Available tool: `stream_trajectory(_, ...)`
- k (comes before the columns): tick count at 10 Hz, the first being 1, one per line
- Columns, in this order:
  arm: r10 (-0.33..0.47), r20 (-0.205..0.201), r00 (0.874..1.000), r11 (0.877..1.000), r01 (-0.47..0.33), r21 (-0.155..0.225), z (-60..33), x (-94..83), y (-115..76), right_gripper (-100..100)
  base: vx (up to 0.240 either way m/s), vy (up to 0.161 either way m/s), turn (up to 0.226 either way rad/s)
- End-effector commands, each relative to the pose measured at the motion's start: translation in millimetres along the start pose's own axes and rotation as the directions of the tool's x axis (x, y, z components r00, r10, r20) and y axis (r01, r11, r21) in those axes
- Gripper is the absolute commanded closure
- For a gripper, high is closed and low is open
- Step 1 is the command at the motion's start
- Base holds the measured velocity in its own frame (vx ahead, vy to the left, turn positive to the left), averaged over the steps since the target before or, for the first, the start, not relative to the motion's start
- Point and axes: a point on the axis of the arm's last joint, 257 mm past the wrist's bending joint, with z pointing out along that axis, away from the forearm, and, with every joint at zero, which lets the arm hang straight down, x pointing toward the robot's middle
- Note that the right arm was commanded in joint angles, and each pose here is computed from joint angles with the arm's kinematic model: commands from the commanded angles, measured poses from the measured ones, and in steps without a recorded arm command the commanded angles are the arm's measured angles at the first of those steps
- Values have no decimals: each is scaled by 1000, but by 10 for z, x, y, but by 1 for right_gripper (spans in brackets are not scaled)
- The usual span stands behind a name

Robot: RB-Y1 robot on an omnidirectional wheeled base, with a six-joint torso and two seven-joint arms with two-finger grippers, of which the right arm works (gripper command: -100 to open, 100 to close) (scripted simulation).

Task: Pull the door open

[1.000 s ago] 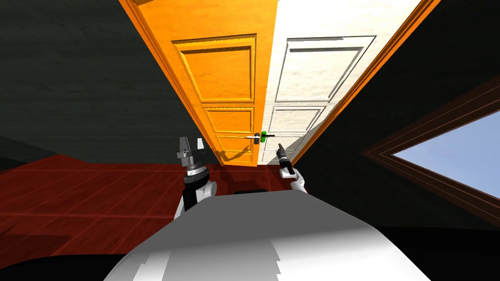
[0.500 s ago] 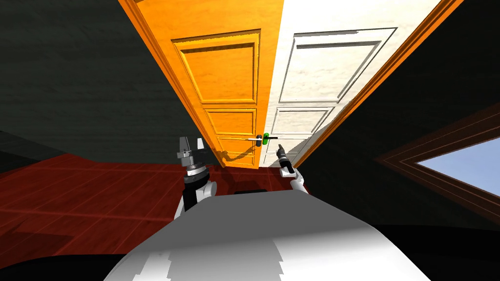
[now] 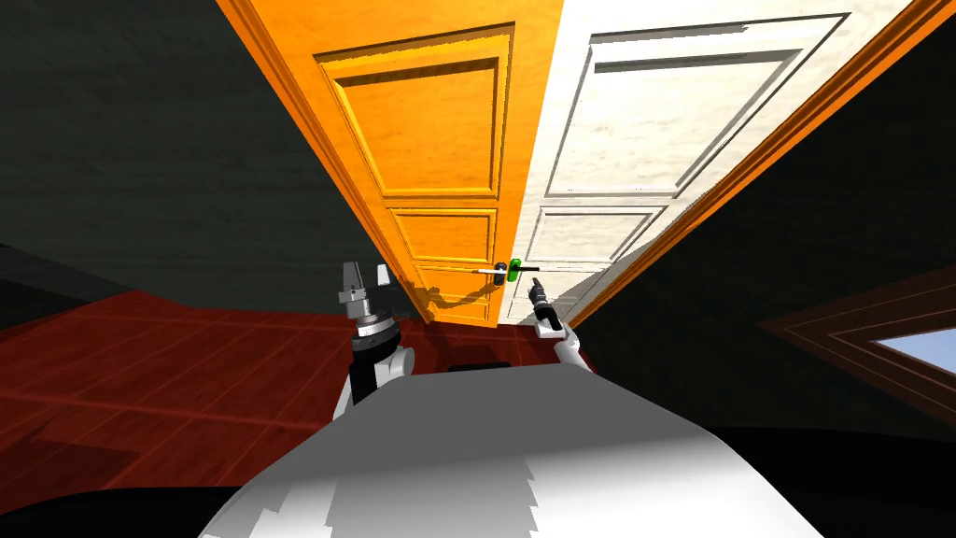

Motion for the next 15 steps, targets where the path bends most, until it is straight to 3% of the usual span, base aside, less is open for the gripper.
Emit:
stream_trajectory(1,-9,36,999,1000,9,14,-64,-312,-68,-100,41,6,39)
stream_trajectory(3,-21,85,996,999,18,28,-155,-736,-122,-100,88,18,74)
stream_trajectory(8,-30,156,987,999,25,34,-305,-1388,-121,-100,145,3,98)
stream_trajectory(10,-22,160,987,1000,19,25,-305,-1452,-95,-100,192,-21,136)
stream_trajectory(11,-10,146,989,1000,8,15,-262,-1361,-75,-100,197,31,202)
stream_trajectory(12,-17,153,988,1000,14,20,-278,-1386,-81,-100,91,14,41)
stream_trajectory(13,-17,153,988,1000,14,20,-278,-1386,-81,100,-12,-4,-35)
stream_trajectory(15,-17,153,988,1000,14,20,-278,-1386,-81,100,-28,-5,6)
